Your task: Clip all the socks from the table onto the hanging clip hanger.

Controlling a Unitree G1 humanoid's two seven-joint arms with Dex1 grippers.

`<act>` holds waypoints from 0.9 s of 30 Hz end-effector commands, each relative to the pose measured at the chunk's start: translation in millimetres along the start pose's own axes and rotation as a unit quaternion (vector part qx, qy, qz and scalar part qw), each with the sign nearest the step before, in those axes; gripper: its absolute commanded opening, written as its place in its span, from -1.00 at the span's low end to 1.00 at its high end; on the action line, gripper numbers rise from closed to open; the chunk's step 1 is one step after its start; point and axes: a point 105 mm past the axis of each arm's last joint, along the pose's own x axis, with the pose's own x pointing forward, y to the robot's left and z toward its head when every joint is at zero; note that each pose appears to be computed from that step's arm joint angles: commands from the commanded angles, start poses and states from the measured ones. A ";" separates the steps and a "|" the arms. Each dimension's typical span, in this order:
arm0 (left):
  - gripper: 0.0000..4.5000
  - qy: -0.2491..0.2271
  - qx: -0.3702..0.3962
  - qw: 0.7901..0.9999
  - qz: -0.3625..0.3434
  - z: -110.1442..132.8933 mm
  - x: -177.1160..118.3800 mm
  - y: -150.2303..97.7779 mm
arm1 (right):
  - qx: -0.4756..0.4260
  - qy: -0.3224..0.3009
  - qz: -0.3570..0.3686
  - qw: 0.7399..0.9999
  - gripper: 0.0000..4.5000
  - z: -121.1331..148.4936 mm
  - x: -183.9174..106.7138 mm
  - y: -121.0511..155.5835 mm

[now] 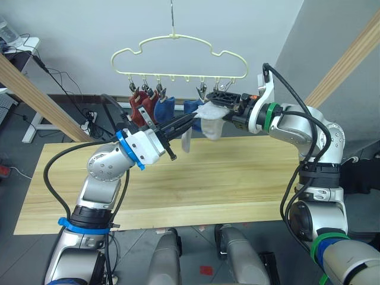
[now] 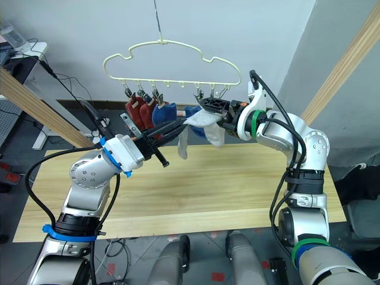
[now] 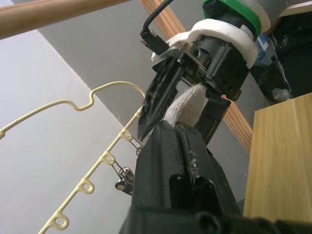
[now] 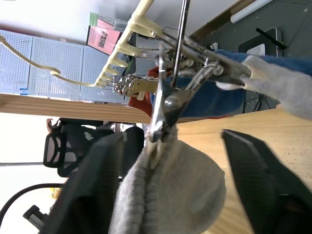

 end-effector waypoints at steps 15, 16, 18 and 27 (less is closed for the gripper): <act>-0.38 0.057 -0.215 0.975 0.014 -21.2 7.4 -8.4 | -0.297 0.005 -0.036 0.954 1.00 7.9 -81.3 -13.2; -0.27 0.066 -0.247 0.967 0.012 -23.4 4.5 -8.8 | -0.326 0.014 -0.048 0.944 1.00 4.0 -82.5 -18.5; -0.03 0.087 -0.299 0.950 0.018 -28.1 -4.0 -7.0 | -0.374 0.018 -0.061 0.925 1.00 -0.9 -83.0 -27.6; 0.99 0.245 -0.436 0.865 0.047 -47.8 -91.3 -7.3 | -0.632 0.000 -0.013 0.775 1.00 -12.4 -76.9 -42.4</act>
